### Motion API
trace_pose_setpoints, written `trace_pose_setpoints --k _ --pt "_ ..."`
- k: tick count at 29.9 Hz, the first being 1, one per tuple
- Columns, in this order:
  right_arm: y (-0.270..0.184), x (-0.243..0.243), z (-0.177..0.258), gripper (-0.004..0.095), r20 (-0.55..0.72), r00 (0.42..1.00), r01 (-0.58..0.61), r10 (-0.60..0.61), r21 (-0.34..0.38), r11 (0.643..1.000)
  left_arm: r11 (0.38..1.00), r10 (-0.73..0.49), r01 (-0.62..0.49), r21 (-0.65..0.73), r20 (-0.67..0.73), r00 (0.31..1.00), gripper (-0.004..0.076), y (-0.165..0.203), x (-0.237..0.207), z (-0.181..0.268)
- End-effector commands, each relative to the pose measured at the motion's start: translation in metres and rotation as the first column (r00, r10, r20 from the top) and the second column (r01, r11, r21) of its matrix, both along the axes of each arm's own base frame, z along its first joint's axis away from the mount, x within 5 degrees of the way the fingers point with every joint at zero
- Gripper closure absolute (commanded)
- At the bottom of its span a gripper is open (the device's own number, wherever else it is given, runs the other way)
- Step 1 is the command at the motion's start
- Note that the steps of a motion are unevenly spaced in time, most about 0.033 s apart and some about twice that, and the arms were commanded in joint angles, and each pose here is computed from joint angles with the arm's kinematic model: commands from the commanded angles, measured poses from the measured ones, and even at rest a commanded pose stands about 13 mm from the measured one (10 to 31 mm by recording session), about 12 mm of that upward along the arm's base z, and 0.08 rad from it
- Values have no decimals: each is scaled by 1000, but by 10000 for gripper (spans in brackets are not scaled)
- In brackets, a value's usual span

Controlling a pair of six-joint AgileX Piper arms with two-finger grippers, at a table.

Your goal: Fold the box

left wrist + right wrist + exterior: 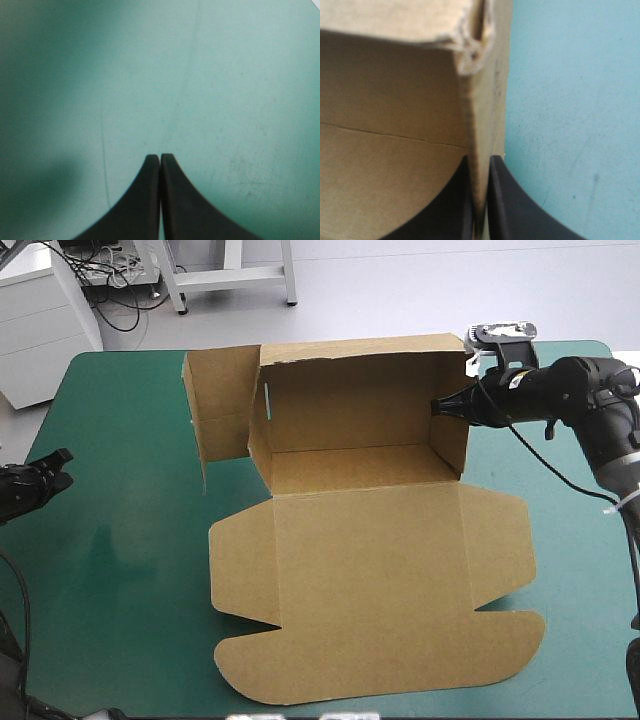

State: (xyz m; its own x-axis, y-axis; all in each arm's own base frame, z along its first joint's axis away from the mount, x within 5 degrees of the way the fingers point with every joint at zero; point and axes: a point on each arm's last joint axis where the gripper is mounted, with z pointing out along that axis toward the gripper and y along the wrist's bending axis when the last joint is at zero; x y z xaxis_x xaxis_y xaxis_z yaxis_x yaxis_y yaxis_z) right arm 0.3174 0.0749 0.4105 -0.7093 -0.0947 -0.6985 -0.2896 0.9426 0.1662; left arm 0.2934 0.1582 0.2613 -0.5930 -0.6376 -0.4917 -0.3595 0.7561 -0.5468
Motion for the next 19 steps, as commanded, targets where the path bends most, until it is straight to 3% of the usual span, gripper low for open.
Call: trace_pose_setpoints --k 1,6,19 --pt "-1 -12 18 910 1 1000 8 -8 43 999 1000 15 -16 12 69 998 756 -2 -1 20" --pt "2 -9 -13 910 -259 965 -40 37 -5 999 1000 15 -16 12 69 998 756 -2 -1 20" --pt "13 34 -75 911 -436 900 -29 24 -5 1000 1000 -5 5 -1 61 998 756 -5 -1 20"
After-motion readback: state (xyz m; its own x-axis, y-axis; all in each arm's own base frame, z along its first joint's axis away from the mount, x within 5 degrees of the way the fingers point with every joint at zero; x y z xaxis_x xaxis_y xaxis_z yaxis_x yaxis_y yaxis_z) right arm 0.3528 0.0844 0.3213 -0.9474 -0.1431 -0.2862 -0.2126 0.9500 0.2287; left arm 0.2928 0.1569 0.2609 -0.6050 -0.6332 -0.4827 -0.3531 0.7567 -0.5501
